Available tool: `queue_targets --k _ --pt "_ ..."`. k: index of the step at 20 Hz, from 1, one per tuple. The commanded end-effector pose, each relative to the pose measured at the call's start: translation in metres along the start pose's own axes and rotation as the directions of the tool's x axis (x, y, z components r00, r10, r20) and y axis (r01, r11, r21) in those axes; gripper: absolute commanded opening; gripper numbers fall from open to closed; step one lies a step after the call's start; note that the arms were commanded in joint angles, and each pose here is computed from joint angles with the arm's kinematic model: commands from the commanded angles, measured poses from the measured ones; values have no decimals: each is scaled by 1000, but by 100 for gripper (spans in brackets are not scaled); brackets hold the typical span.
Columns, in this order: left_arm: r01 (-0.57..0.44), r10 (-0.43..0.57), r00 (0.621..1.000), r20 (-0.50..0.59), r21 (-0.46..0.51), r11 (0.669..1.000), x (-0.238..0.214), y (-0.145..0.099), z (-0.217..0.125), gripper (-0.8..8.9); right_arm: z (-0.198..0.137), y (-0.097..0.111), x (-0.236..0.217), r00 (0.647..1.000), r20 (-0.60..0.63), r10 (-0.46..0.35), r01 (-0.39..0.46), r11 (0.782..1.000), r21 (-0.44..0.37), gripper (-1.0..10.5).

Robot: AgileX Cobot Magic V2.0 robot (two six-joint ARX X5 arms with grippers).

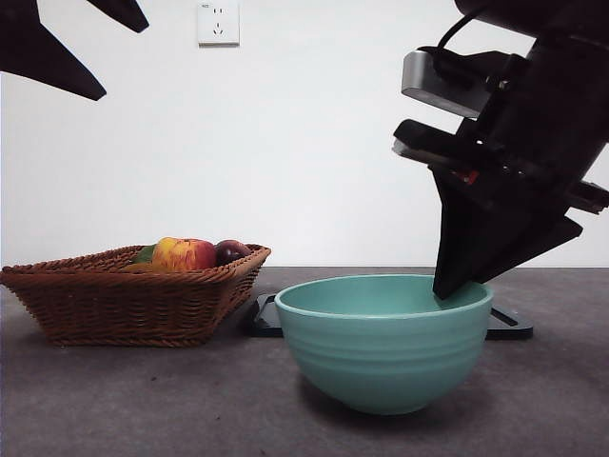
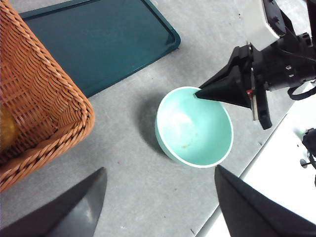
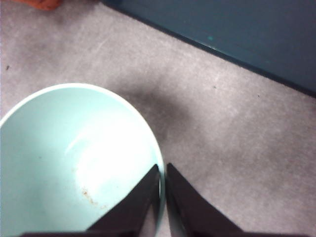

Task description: Pick up the wifruite, put it on the bowl, pick up the plate, put it on desk

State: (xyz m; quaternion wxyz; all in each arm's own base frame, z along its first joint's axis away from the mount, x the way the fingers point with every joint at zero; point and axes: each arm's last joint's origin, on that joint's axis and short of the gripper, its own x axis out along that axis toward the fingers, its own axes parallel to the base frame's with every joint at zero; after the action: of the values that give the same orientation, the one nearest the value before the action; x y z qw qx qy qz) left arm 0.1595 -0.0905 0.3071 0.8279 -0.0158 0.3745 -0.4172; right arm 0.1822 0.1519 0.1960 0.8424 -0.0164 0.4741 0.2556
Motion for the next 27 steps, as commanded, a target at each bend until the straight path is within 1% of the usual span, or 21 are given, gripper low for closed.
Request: queue_targets --k 1,5,9,10,12,15,17,18,20,23,25,27 --pt "9 -9 1000 9 22 1000 0 -1 3 344 2 3 3 1000 5 6 -6 1000 7 13" --pt "9 -9 1000 9 29 1000 0 -1 3 344 2 4 4 1000 5 12 -12 1000 4 13" --pt "9 -9 1000 9 29 1000 0 -1 3 344 -1 8 10 1000 -23 20 -20 1000 -11 13" --pt "9 -9 1000 9 29 1000 0 -1 3 344 -2 9 13 999 -29 12 -12 1000 -16 13" --pt "9 -9 1000 4 26 1000 0 -1 3 344 -3 8 15 999 -25 -34 34 999 -19 13" --pt "9 -9 1000 -11 22 1000 0 -1 1 344 -2 9 14 999 -17 -37 37 999 -4 14" --pt "9 -9 1000 -9 23 1000 0 -1 1 344 -1 11 11 999 -2 -34 34 999 -11 16" --pt "9 -9 1000 -9 24 1000 0 -1 1 344 0 12 8 999 14 -41 41 999 -14 34" --pt "9 -9 1000 -8 24 1000 0 -1 1 344 1 13 0 998 52 -41 42 999 -16 133" --pt "9 -9 1000 -7 27 1000 0 -1 2 344 3 14 -11 996 88 -14 16 1000 -16 200" --pt "9 -9 1000 -8 27 1000 0 -1 2 344 3 15 -17 995 102 7 -6 1000 -16 312" --pt "9 -9 1000 -10 25 1000 0 -1 1 344 4 16 -30 989 148 28 -26 1000 -18 325"
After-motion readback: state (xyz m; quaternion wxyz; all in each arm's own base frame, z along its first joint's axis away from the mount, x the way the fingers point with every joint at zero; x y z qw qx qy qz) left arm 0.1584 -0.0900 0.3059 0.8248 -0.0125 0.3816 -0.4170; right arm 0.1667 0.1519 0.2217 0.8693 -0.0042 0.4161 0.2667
